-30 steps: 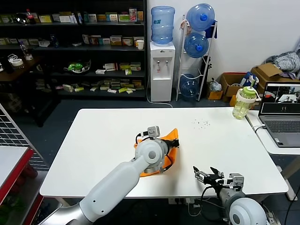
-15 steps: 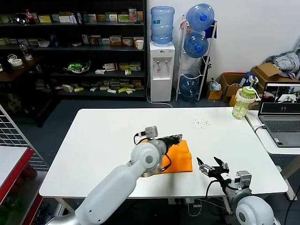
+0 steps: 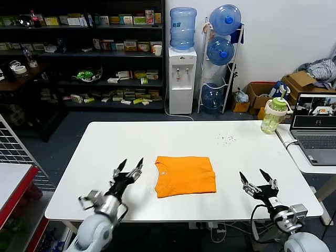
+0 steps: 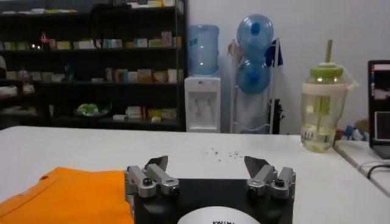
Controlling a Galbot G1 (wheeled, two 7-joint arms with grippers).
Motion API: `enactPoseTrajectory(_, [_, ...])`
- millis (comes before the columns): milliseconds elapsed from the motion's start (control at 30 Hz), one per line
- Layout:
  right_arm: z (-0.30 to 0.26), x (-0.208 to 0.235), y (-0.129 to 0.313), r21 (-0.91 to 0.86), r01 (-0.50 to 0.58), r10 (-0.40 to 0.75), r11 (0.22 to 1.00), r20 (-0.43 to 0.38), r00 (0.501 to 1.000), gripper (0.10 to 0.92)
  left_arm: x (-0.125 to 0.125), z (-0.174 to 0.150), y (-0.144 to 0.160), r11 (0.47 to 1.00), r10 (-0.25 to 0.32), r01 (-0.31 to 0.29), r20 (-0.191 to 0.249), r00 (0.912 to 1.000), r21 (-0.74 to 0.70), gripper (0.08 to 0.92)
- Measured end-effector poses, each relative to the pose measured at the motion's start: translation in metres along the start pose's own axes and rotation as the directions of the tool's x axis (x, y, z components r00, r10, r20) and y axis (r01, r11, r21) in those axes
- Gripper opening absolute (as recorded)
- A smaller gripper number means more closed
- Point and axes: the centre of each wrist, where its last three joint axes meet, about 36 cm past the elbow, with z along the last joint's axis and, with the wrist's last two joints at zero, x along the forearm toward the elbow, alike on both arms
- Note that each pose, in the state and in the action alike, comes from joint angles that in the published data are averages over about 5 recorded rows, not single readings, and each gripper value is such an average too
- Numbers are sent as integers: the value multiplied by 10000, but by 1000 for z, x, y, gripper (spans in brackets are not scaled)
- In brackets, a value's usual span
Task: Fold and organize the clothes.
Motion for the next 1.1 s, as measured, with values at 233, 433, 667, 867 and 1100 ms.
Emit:
enactPoseTrajectory(233, [11,18,-2,285,-229,206,9993,769,9968,823,59,2,34,9936,157,22,1579,9873,-1129,823])
enactPoseTrajectory(433, [25,26,5,482,-423,358,9979,1289,9910,823,87,7,44,9862,135,221,2129,9770,-1638,823])
enactPoseTrajectory(667, [38,29,16,568,-608,509,9965,1626,9854,823,108,16,44,9790,202,273,2299,9730,-2018,823])
enactPoseTrajectory(867, [46,31,20,659,-711,585,9953,1772,9824,823,117,20,41,9756,214,321,2395,9707,-2174,823])
enactPoseTrajectory(1100, [55,33,23,710,-955,797,9929,1992,9767,823,122,23,39,9704,170,461,2574,9662,-2372,823])
